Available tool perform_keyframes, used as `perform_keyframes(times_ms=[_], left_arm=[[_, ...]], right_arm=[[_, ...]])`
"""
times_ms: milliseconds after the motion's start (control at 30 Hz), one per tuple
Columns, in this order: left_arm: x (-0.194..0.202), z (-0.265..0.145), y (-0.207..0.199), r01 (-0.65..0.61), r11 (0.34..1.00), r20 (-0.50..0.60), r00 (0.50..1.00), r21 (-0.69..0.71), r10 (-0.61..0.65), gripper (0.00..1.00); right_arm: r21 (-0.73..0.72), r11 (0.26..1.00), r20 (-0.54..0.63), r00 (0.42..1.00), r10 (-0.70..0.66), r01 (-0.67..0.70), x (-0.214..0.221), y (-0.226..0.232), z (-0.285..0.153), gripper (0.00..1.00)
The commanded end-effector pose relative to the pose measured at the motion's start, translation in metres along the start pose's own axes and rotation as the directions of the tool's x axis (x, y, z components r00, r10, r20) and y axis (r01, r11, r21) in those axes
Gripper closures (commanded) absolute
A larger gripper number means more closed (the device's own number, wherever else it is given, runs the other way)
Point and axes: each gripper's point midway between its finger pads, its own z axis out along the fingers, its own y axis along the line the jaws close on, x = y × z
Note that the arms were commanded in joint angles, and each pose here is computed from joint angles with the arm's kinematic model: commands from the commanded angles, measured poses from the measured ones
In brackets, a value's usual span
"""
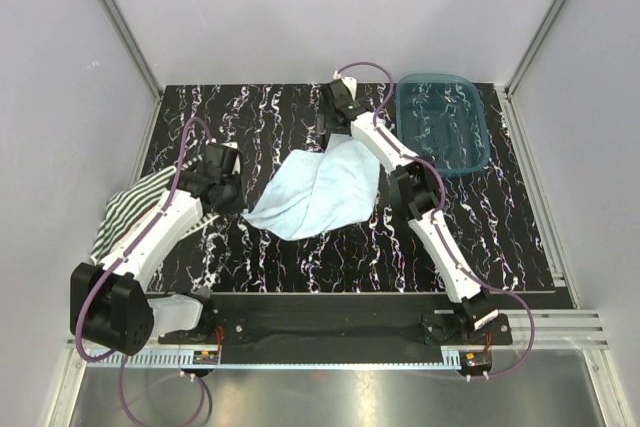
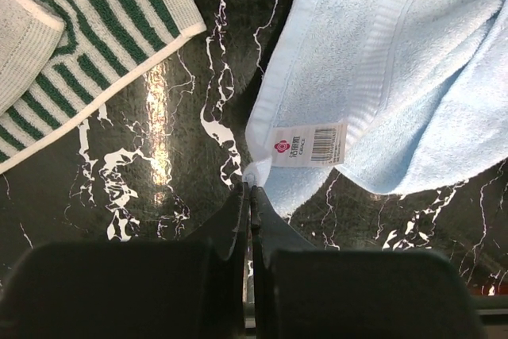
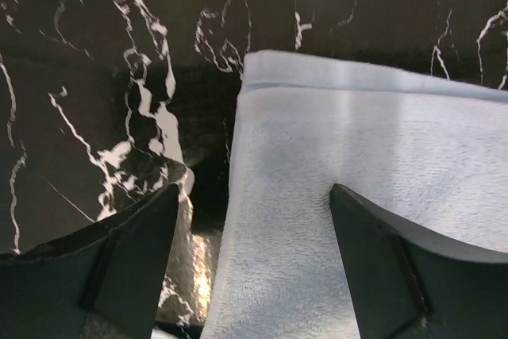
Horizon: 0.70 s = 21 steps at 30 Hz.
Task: Roll the towels
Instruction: Flatten the towel
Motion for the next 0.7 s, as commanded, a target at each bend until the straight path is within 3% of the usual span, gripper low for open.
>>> perform_keyframes(times_ms=[0,100,233,333,400,467,533,667], left_arm=[[-0.008,-0.003,-0.010,-0.012,0.998,0.032,0.999,0.054,0.011,1.00],[-0.008,-0.004,-0.010,-0.012,0.998,0.032,0.999,0.054,0.011,1.00],[-0.008,-0.004,-0.010,-0.014,0.998,0.036,0.999,0.054,0.012,1.00],[-0.008,-0.003,-0.009,-0.014,0.999,0.032,0.999,0.051,0.012,1.00],[-0.008,-0.003,-0.008,-0.014,0.999,0.033,0.999,0.045,0.012,1.00],[-0.008,-0.002,-0.007,-0.014,0.999,0.032,0.999,0.038,0.013,1.00],[-0.008,-0.002,-0.005,-0.014,1.000,0.033,0.999,0.028,0.013,1.00],[-0.009,-0.003,-0.001,-0.013,1.000,0.040,0.999,0.006,0.013,1.00]], right_arm=[[-0.012,0.999,0.070,0.997,0.034,-0.033,-0.016,0.012,0.001,0.19],[-0.014,0.999,0.041,0.998,0.047,-0.047,-0.008,0.010,0.007,0.28],[-0.015,0.998,-0.013,0.998,0.058,-0.058,0.005,0.004,0.012,0.62],[-0.012,0.999,-0.035,0.999,0.038,-0.039,0.011,0.000,0.012,0.77],[-0.018,0.999,-0.040,0.999,0.031,-0.031,0.011,0.002,0.010,0.94],[-0.017,0.999,-0.046,0.999,0.027,-0.028,0.012,0.000,0.007,1.00],[-0.022,0.999,-0.042,0.999,0.028,-0.028,0.007,0.001,0.001,1.00],[-0.115,0.992,0.056,0.997,0.050,-0.043,-0.047,0.021,-0.051,1.00]])
